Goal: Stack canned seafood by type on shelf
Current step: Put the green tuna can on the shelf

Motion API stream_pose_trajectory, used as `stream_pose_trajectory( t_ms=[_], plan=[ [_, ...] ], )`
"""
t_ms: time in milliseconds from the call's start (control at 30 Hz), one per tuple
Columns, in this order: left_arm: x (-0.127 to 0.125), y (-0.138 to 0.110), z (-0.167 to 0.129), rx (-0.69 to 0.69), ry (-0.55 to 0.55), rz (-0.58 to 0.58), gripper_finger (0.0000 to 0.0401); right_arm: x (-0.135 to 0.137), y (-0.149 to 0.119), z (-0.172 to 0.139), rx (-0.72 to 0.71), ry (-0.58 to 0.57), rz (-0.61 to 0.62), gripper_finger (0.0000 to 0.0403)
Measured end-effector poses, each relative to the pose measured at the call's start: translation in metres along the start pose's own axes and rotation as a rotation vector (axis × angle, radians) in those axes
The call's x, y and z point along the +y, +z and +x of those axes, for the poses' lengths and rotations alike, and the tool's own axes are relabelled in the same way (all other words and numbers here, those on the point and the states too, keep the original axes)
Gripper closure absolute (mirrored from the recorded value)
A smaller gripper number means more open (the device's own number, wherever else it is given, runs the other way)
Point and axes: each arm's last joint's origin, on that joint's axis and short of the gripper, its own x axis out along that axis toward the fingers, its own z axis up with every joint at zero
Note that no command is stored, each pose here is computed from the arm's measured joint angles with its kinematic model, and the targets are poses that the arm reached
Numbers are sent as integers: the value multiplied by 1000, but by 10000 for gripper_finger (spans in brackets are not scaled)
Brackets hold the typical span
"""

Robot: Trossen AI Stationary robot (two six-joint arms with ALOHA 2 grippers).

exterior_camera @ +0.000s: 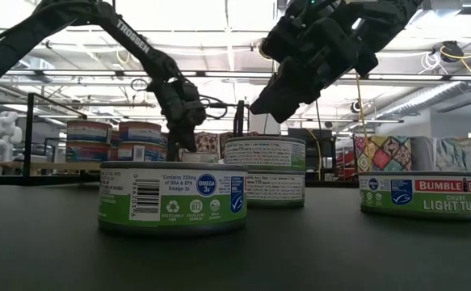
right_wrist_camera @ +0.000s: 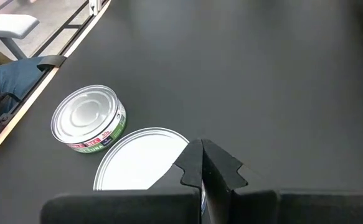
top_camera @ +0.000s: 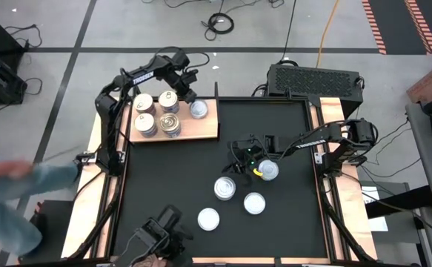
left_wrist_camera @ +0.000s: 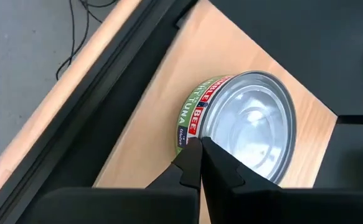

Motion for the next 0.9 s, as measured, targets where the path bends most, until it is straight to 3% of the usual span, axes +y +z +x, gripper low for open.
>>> stream_pose_trajectory(
  t_ms=[233,500,700,900],
  plan=[
    [-10,2,7,47,133,48,364,0,0,0,0,0,0,403],
    [-19,14,-3,15,170,112,314,0,0,0,1,0,-6,403],
    [-36,21,-16,21,89,141,288,0,-1,0,7,0,-4,403],
    [-81,16,-6,163,11,359,280,0,-1,0,13,0,-2,403]
  ],
)
